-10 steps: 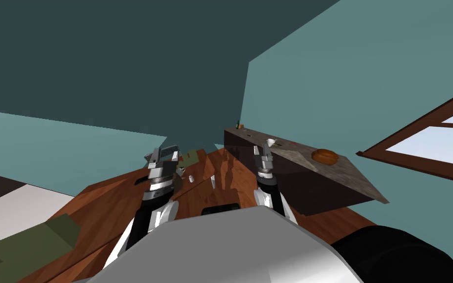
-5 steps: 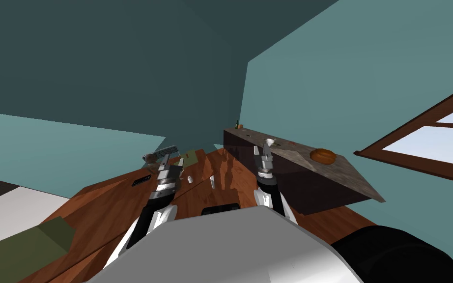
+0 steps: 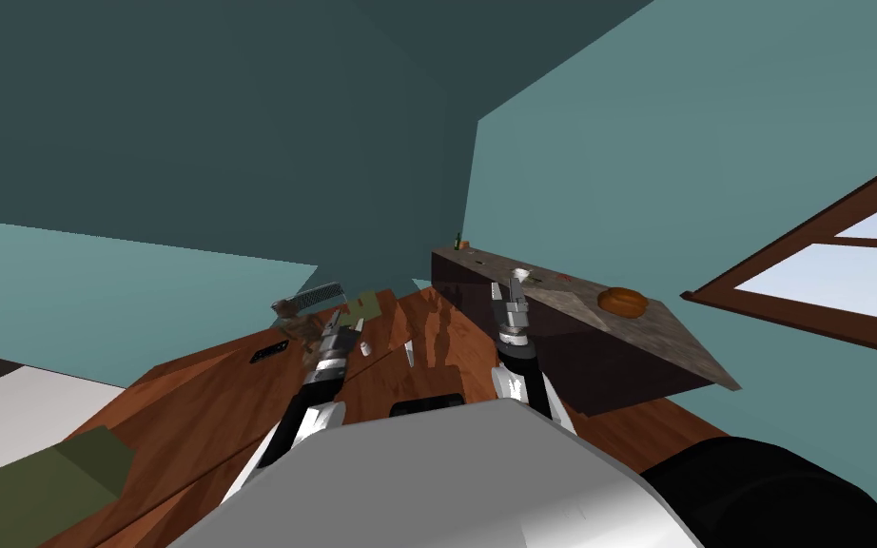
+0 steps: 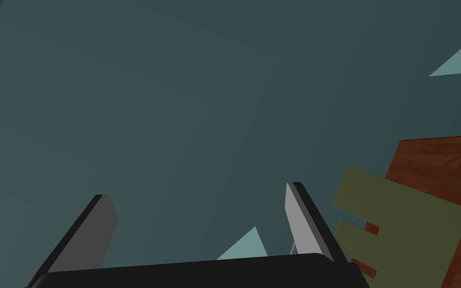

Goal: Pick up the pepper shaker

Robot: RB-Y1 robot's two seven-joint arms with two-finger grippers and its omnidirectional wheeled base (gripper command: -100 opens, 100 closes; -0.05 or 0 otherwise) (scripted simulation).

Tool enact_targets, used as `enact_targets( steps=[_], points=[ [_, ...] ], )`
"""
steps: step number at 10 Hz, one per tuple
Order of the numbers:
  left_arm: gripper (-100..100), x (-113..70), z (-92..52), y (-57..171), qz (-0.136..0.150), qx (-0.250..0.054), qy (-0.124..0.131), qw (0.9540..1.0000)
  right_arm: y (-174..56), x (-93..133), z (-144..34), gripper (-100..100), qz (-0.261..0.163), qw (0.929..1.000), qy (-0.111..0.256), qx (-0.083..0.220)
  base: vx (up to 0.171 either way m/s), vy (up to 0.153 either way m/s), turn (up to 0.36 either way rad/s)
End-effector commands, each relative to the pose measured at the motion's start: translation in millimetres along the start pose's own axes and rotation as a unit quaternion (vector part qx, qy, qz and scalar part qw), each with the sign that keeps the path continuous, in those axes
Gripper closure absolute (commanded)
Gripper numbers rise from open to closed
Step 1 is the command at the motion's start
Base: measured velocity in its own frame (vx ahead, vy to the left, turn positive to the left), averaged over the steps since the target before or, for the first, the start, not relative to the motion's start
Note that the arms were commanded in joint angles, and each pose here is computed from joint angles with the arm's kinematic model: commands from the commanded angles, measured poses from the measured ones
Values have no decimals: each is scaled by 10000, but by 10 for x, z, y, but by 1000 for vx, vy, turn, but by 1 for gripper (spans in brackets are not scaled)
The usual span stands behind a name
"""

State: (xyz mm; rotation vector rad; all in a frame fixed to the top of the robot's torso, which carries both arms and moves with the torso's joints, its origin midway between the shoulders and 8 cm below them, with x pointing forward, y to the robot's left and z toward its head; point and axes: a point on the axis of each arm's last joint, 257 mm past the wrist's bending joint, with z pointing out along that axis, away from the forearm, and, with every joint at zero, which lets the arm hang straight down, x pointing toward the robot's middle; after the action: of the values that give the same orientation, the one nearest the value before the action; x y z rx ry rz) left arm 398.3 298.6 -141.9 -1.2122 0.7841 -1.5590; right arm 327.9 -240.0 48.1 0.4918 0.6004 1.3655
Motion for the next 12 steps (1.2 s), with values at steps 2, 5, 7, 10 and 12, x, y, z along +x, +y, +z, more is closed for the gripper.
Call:
enact_targets(
  steps=[2, 5, 7, 10, 12],
  points=[
    [-100, -252, -123, 448, -463, -594, -296, 9967, 0, 0, 0, 0, 0, 10000, 0, 0, 18, -22, -15],
    [-100, -405, -228, 748, -776, -967, -519, 9909, 0, 0, 0, 0, 0, 10000, 0, 0, 8, -9, -7],
    [-100, -555, -355, 1048, -1093, -1332, -765, 9821, 0, 0, 0, 0, 0, 10000, 0, 0, 17, -14, -10],
    [-100, -700, -504, 1344, -1409, -1683, -1031, 9702, 0, 0, 0, 0, 0, 10000, 0, 0, 13, -12, -8],
    [-100, -838, -672, 1632, -1719, -2018, -1312, 9553, 0, 0, 0, 0, 0, 10000, 0, 0, 20, -16, -11]
  ],
)
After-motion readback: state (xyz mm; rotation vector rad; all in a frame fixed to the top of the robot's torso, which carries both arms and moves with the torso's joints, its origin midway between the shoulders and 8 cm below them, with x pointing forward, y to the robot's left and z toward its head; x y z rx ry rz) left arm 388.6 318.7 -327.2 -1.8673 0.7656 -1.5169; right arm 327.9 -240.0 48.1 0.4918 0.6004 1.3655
